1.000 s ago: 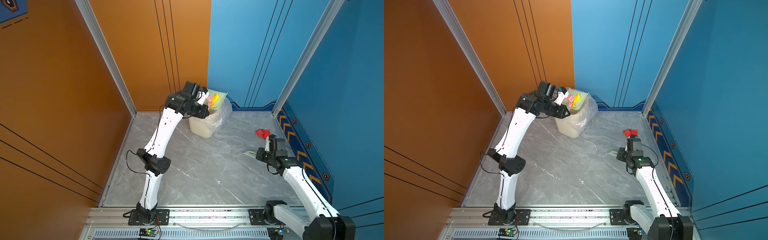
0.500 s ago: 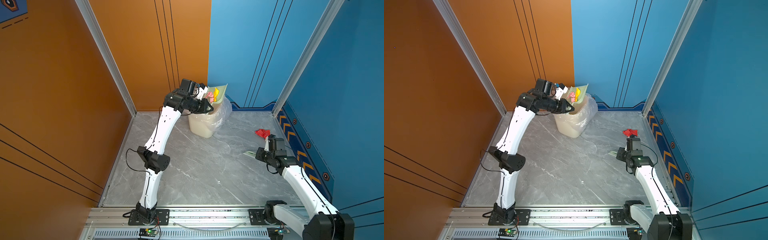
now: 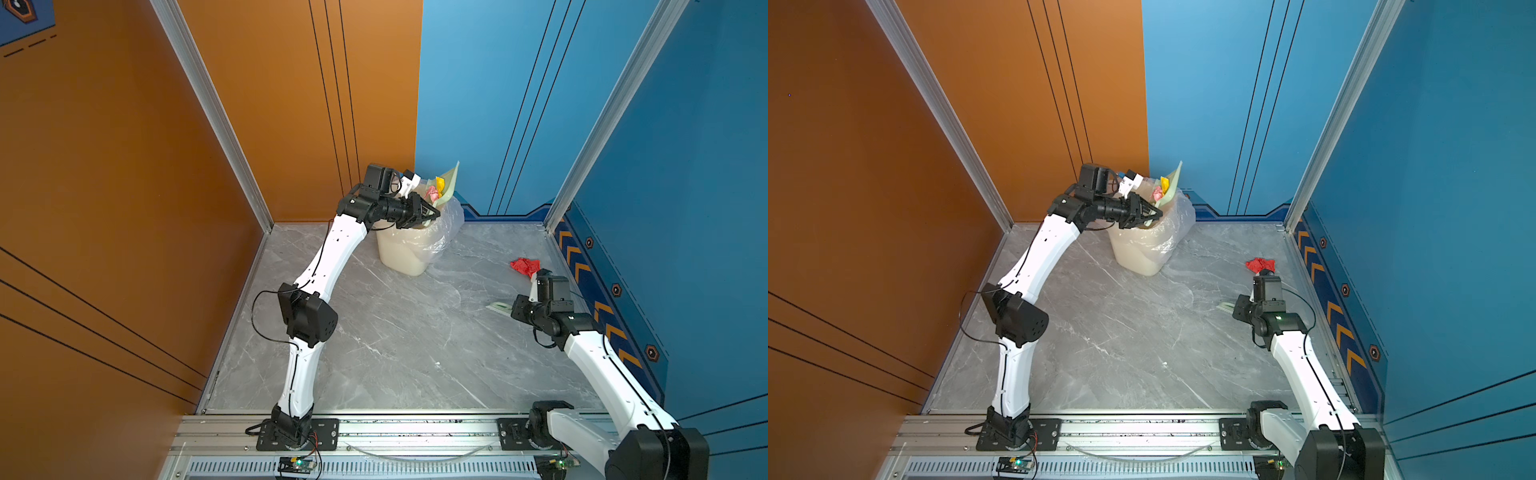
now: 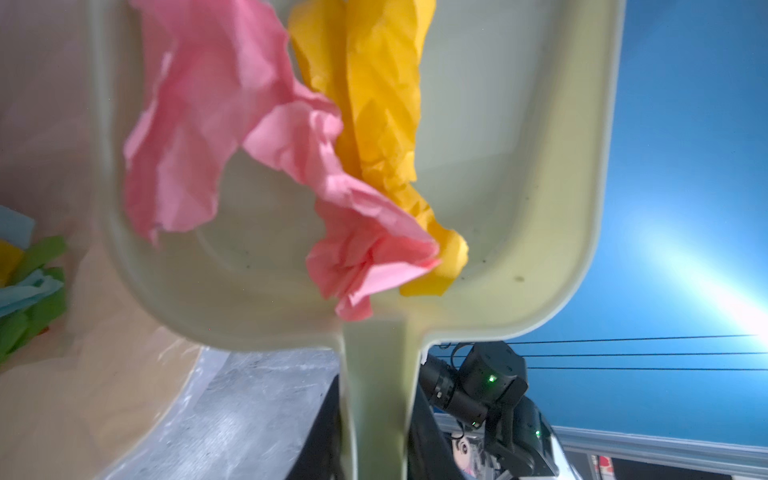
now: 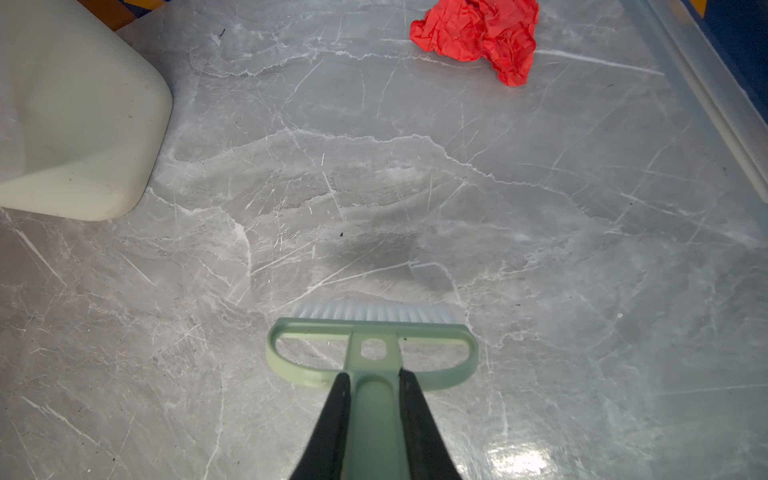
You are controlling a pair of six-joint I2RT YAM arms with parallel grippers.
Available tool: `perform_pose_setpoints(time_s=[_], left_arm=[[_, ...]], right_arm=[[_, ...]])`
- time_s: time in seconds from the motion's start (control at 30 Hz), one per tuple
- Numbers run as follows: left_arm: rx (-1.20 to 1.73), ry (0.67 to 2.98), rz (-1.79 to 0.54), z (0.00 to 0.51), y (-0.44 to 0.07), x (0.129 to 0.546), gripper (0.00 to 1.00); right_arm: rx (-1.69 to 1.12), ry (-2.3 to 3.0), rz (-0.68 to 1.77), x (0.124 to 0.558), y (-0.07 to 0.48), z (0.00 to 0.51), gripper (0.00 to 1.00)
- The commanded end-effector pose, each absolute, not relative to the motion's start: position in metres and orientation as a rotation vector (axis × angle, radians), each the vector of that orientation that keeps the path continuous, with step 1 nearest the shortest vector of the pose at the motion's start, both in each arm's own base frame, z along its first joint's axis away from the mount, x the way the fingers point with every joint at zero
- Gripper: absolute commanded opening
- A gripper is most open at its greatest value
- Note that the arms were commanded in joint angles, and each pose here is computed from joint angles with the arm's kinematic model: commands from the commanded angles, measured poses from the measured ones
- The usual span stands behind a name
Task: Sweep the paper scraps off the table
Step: 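Tip the dustpan over the bin rim with the left gripper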
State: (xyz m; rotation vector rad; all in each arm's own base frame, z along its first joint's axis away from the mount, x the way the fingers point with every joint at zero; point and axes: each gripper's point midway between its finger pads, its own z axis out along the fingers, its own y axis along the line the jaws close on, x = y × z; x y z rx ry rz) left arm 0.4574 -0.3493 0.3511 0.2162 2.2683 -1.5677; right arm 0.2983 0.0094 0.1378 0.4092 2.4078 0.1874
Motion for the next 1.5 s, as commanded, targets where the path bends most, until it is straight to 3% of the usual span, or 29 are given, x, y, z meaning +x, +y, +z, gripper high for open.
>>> perform_pose_setpoints(time_s=[0.0,0.47,1.0,1.3,1.47], left_arm=[[0.213,2.092,-1.713,0.398,-0.342,0.459,0.00],[0.093,1.875,-1.948,0.436,-0.325,0.463,0.00],[0.076,1.864,-1.966,0.435,-0.320,0.460,0.00],[0.084,1.912,-1.885,0.421,-0.322,0.462,0.00],[0.138,2.044,-1.643,0.403,-0.319,0.456,0.00]], right_arm=[[0.402,2.378,0.182,0.299,0.007,0.143,0.00],[0.403,2.379,0.186,0.301,0.007,0.144,0.00],[0.395,2.374,0.177,0.302,0.006,0.147,0.00],[0.386,2.358,0.161,0.306,0.004,0.159,0.00],[0.383,2.340,0.150,0.308,0.003,0.166,0.00]])
